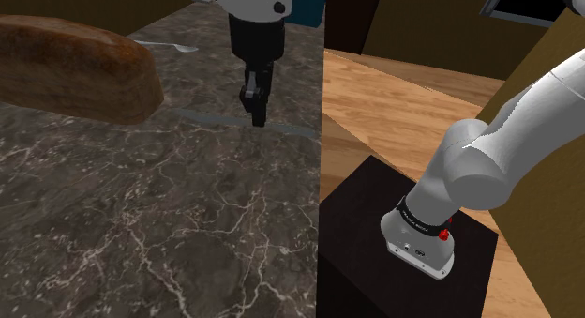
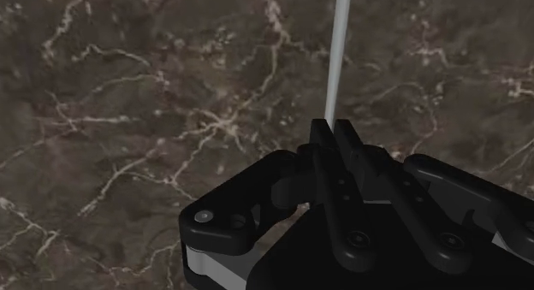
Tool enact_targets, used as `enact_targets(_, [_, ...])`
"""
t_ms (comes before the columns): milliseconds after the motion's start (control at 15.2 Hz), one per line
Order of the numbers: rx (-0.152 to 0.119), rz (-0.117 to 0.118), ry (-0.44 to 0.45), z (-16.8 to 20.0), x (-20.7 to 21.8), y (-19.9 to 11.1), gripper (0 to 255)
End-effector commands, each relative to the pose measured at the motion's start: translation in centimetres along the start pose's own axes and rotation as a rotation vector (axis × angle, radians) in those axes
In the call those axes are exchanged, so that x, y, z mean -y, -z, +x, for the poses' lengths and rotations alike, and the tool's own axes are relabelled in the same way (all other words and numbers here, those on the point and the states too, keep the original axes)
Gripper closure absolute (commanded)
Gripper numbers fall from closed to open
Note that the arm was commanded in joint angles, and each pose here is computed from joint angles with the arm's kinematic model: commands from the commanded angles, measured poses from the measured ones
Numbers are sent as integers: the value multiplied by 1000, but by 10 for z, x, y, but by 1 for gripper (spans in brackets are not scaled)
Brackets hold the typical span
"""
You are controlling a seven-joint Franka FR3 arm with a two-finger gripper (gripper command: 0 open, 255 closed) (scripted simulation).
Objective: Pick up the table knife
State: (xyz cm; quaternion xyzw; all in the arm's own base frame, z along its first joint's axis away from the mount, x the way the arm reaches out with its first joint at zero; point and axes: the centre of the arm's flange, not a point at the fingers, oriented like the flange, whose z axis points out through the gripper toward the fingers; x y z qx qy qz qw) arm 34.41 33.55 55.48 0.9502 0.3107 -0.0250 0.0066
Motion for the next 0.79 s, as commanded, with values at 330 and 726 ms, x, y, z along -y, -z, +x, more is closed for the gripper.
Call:
enact_targets(330, [0, 0, 0, -3, 0, 36, 255])
enact_targets(726, [0, 0, 0, -4, 0, 58, 255])
